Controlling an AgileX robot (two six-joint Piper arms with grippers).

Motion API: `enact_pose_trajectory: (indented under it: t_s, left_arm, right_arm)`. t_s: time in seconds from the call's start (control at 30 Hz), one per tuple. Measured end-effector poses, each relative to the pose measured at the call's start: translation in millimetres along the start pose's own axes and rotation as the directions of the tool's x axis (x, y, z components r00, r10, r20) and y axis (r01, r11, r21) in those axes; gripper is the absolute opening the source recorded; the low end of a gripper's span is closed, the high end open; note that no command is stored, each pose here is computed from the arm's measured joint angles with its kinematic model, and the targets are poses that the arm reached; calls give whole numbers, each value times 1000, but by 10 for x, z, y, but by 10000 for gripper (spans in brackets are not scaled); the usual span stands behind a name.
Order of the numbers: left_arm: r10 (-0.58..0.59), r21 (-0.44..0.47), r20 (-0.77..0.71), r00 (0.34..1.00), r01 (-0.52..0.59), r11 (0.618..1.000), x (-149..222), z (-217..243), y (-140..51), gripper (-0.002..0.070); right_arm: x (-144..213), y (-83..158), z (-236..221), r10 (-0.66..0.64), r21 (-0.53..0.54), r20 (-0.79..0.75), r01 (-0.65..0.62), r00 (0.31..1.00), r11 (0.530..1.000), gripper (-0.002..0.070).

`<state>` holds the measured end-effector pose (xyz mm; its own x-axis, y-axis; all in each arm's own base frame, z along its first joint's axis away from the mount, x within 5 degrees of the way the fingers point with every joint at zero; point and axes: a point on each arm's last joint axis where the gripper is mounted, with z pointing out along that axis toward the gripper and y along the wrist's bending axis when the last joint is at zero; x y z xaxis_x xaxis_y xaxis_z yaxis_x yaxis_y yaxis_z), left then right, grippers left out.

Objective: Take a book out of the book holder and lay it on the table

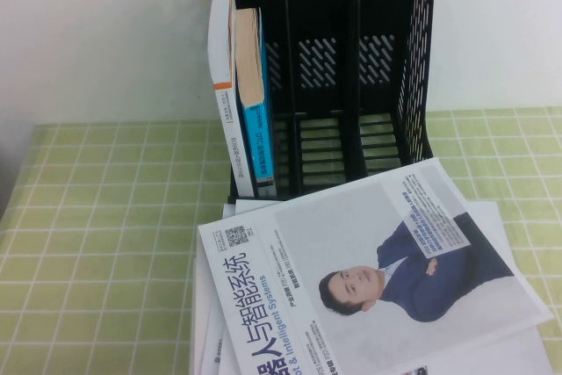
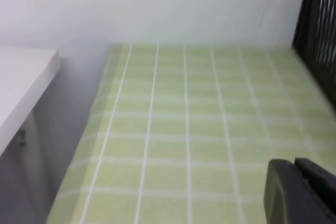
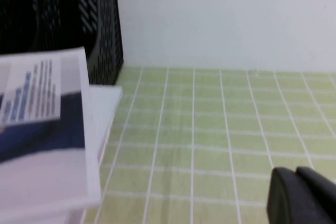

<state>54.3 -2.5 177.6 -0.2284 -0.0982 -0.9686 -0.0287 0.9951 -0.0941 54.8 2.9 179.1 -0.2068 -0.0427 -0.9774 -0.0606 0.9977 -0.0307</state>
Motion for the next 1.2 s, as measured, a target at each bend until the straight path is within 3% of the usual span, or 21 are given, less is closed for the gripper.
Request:
enact_pose_trajectory:
  t_s: [0.13,0.23,0.37,0.5,0.6,0.67,0.73,0.83,0.93,1.0,1.07,1.2]
  left_arm:
    - [-180,31,150,972,177,984,-140,-11,-4,-3]
    - [-380,73,286,879,376,924,-266,-40,39,-3]
    - [-624,140,381,682,624,769,-346,-78,129,-3]
    - [-762,186,397,511,769,612,-351,-92,191,-3]
    - [-816,215,412,406,827,520,-355,-104,230,-3]
    - [-832,242,412,372,836,493,-408,-127,226,-3]
    - [-820,286,427,382,803,523,-584,-206,193,-3]
    - [-736,333,505,452,684,649,-934,-404,127,-3]
    - [-611,343,604,511,525,779,-1276,-659,45,-3]
    - [-533,328,628,567,428,842,-1491,-789,-33,-3]
    - [-461,297,603,651,353,887,-1673,-827,-113,-3]
    - [-384,242,420,823,306,921,-1883,-600,-217,-3]
  right_arm:
    - [-143,-3,-11,14,1,157,-15,987,1000,-2]
    - [-241,-6,-32,30,-2,264,-30,964,1000,-2]
    - [-388,-13,-87,44,-6,426,-45,903,999,-2]
    - [-575,-26,-204,57,-14,632,-62,773,998,-2]
    - [-692,-47,-314,103,-44,753,-107,650,993,-2]
    - [-799,-60,-396,128,-65,801,-127,585,990,-2]
    - [-950,-69,-502,133,-76,842,-129,523,989,-2]
    - [-1223,-77,-708,136,-91,890,-124,435,988,-2]
    - [-1525,-82,-947,161,-121,905,-125,393,985,-2]
    - [-1697,-79,-1099,191,-148,887,-133,421,980,-2]
    - [-1828,-73,-1180,206,-156,846,-142,493,978,-2]
    - [-2070,-64,-1070,187,-120,707,-145,682,982,-2]
